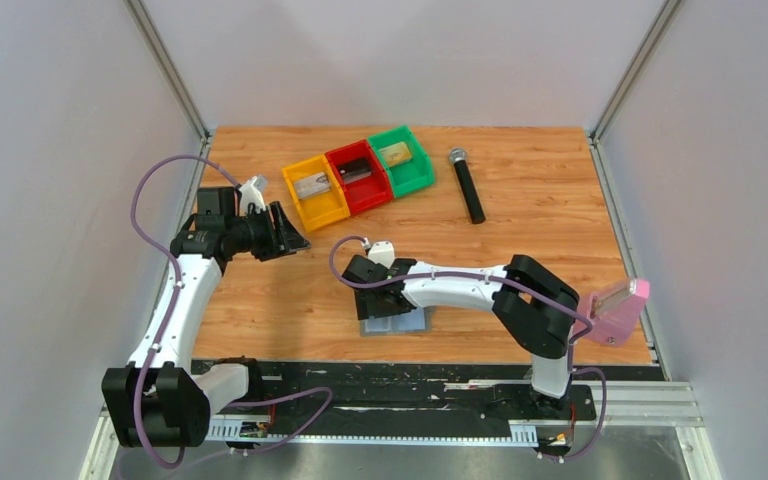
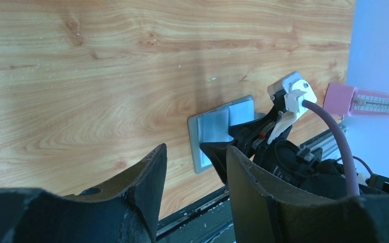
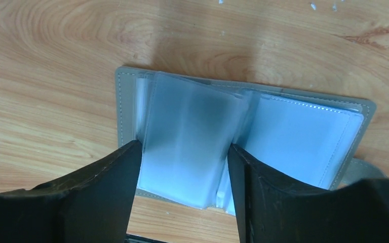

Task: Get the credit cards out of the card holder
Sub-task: Remove the credit card from the card holder.

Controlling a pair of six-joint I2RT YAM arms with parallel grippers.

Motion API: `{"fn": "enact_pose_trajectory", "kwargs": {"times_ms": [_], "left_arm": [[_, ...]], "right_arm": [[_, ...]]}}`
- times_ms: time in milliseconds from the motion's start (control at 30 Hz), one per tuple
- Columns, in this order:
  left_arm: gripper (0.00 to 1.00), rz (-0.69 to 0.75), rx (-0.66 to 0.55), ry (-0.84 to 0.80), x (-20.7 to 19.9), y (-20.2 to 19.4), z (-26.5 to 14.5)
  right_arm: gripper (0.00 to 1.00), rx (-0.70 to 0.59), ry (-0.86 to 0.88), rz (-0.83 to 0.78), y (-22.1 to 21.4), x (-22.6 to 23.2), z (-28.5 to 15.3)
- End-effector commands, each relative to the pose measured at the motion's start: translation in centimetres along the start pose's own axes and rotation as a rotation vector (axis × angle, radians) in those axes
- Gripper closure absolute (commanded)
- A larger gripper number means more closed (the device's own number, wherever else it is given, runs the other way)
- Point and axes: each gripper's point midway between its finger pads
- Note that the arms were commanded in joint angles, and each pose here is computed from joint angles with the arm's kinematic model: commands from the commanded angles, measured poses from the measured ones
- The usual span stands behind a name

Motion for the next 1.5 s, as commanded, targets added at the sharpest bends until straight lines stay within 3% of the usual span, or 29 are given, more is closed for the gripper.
{"fn": "enact_pose_trajectory", "kwargs": {"times_ms": [0, 500, 900, 1233, 1467], "left_arm": [[0.45, 0.041, -0.030, -0.008, -0.3, 0.7, -0.3], [0.45, 0.015, 0.003, -0.057, -1.1, 0.1, -0.2], [0.49, -0.018, 0.118, -0.147, -2.6, -3.0, 1.2], [0.51, -0.040, 0.171, -0.140, -2.9, -5.2, 3.2], [0.52, -0.044, 0.222, -0.193, -4.2, -7.2, 5.9]], "right_arm": [[0.41, 0.020, -0.056, -0.002, -0.8, -0.7, 0.9], [0.62, -0.059, -0.016, 0.014, 1.1, -0.4, -1.0], [0.69, -0.166, 0.154, 0.104, 2.0, -0.8, -3.2], [0.62, -0.215, 0.202, 0.191, 1.7, -3.4, -4.0], [0.74, -0.264, 0.353, 0.259, 1.1, -4.5, -4.2]]}}
Point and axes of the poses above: each gripper's point midway between its finger pads, its own z axis out along the fingers, its own x axis along the line the jaws close on, y = z × x, and after that the axes turned 6 degrees about -z, right-handed
